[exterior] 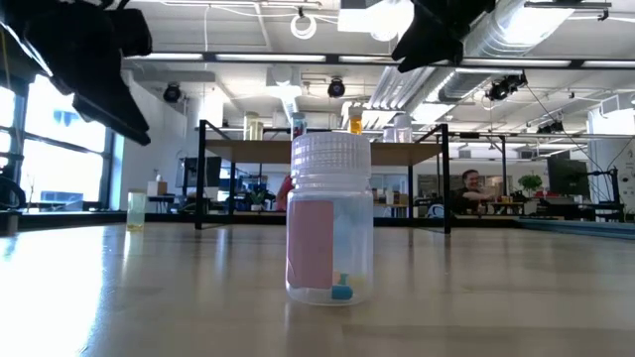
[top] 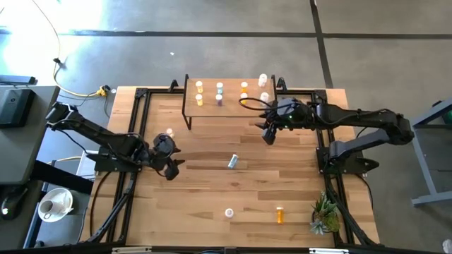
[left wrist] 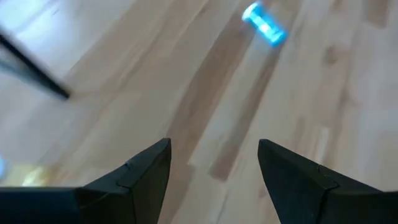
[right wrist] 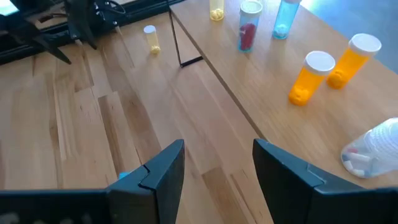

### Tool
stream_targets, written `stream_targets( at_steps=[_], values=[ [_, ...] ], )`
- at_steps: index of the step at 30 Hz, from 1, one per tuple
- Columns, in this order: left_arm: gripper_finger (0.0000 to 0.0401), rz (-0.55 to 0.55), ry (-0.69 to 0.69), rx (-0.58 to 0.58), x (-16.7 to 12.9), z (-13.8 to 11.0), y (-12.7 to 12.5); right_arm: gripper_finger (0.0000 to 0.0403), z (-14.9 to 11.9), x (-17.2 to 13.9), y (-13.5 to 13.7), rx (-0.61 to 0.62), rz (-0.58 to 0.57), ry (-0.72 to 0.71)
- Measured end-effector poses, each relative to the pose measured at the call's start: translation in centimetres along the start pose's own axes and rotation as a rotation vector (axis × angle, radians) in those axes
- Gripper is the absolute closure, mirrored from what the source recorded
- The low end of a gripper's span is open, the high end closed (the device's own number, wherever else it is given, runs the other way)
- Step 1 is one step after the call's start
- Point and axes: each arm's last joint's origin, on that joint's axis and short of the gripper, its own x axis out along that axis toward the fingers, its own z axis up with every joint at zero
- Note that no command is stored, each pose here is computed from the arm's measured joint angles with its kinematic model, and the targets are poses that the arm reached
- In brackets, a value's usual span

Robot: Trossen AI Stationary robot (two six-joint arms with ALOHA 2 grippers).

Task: Pick and place medicine bottles onto shelf by color
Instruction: Put the yellow pill bottle on the shelf aligned with the other yellow pill bottles

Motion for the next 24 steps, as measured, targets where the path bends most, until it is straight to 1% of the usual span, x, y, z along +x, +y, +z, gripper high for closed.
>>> stream_targets(
  at_steps=[3,5,7,10,15,19,21,24],
  values=[
    [0.0172,0.073,0.035,-0.033,-0.6,0.2,0.9,0.0221,0.1,0.0,0.0,0.002,0.001,-0.009],
    [0.0172,0.144,0.062,-0.054,-1.2,0.6,1.7,0.0221,0.2,0.0,0.0,0.004,0.003,-0.017],
    [0.0172,0.213,0.077,-0.078,-1.8,1.2,2.4,0.0221,0.2,0.0,0.0,0.005,0.005,-0.024],
    [0.0172,0.282,0.083,-0.129,-2.4,2.1,3.4,0.0221,0.3,0.0,0.1,0.007,0.006,-0.032],
    [0.0172,0.328,0.128,-0.251,-2.0,3.1,5.0,0.0221,0.5,0.0,0.1,0.010,0.010,-0.046],
    [0.0172,0.416,0.215,-0.347,-1.5,3.2,7.0,0.0221,0.5,0.0,0.1,0.011,0.011,-0.053],
    [0.0172,0.434,0.247,-0.370,-1.3,3.3,7.8,0.0221,0.5,0.0,0.1,0.011,0.011,-0.052],
    [0.0172,0.443,0.240,-0.394,-1.1,3.8,8.7,0.0221,0.5,0.0,0.1,0.012,0.011,-0.052]
  ],
)
